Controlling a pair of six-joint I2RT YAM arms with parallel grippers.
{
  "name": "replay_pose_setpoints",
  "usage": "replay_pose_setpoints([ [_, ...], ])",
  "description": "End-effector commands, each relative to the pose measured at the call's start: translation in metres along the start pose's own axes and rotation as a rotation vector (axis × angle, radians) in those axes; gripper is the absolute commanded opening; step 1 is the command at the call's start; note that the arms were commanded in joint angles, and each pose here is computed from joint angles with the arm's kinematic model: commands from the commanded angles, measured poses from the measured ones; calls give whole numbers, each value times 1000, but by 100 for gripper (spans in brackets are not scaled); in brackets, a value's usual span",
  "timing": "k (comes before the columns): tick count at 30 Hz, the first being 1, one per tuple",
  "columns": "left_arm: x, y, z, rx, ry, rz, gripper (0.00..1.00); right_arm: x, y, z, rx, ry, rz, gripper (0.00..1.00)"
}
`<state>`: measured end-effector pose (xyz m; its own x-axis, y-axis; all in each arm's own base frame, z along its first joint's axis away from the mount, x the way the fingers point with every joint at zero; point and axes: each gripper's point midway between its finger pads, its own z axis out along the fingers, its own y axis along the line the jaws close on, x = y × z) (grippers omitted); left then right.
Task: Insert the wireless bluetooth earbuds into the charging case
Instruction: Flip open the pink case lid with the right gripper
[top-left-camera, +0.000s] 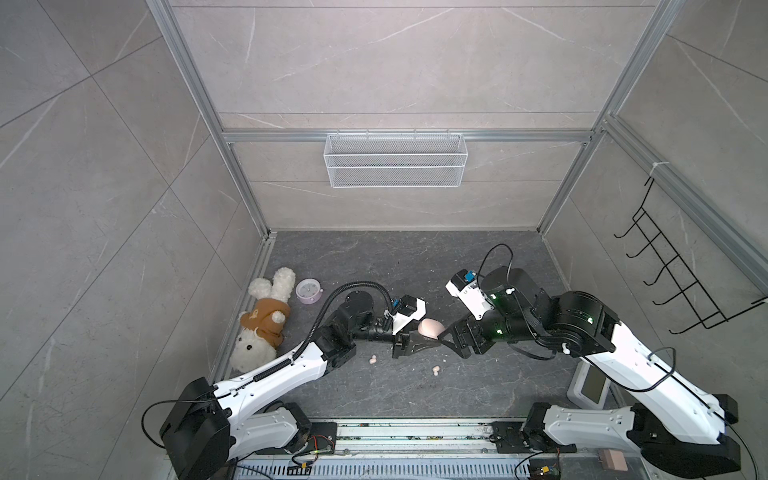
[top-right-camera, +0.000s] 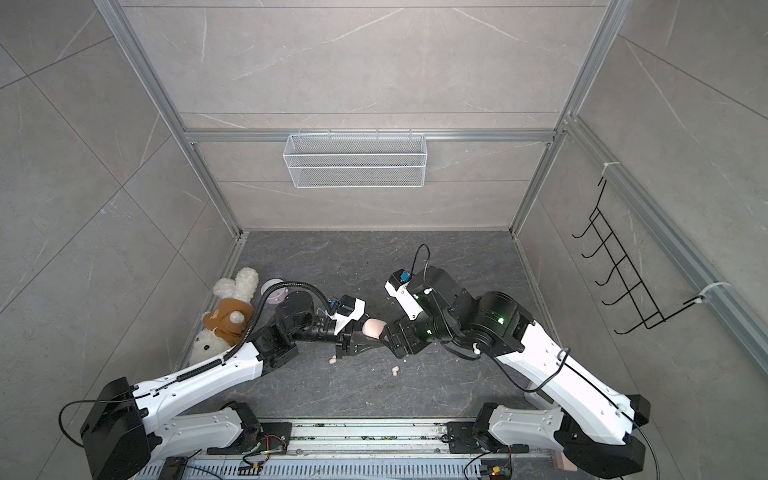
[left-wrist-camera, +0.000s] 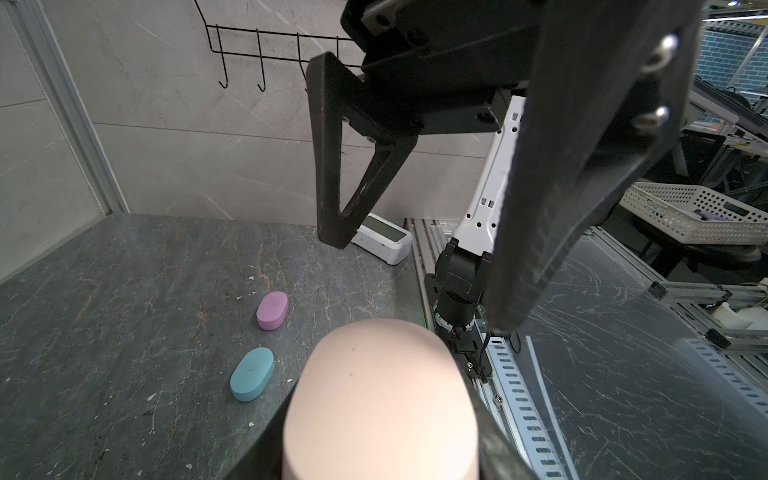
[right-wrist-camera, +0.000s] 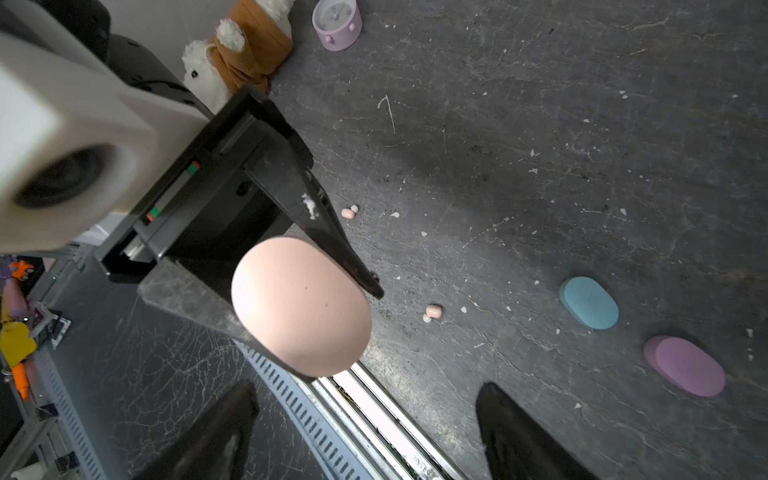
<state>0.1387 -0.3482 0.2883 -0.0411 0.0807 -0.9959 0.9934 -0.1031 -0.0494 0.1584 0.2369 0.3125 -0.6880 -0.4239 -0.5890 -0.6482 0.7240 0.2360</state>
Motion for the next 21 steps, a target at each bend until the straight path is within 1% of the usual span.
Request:
replay_pose_setpoints([
  [1,-14,-7,-1,33,-43,31,25,0,-1,0,48,14,-80,85],
  [6,-14,-9,-1,43,-41,27,25,-2,-1,5,74,12,-102,85],
  [12,-13,-10,-2,51,-38,30,25,-8,-6,2,110,-15,-98,85],
  [17,-15,-12,-3,53,-41,33,25,-9,-10,4,136,-8,-95,85],
  [21,-15,-14,-3,57,-38,36,25,-18,-18,-7,188,-62,-74,84],
])
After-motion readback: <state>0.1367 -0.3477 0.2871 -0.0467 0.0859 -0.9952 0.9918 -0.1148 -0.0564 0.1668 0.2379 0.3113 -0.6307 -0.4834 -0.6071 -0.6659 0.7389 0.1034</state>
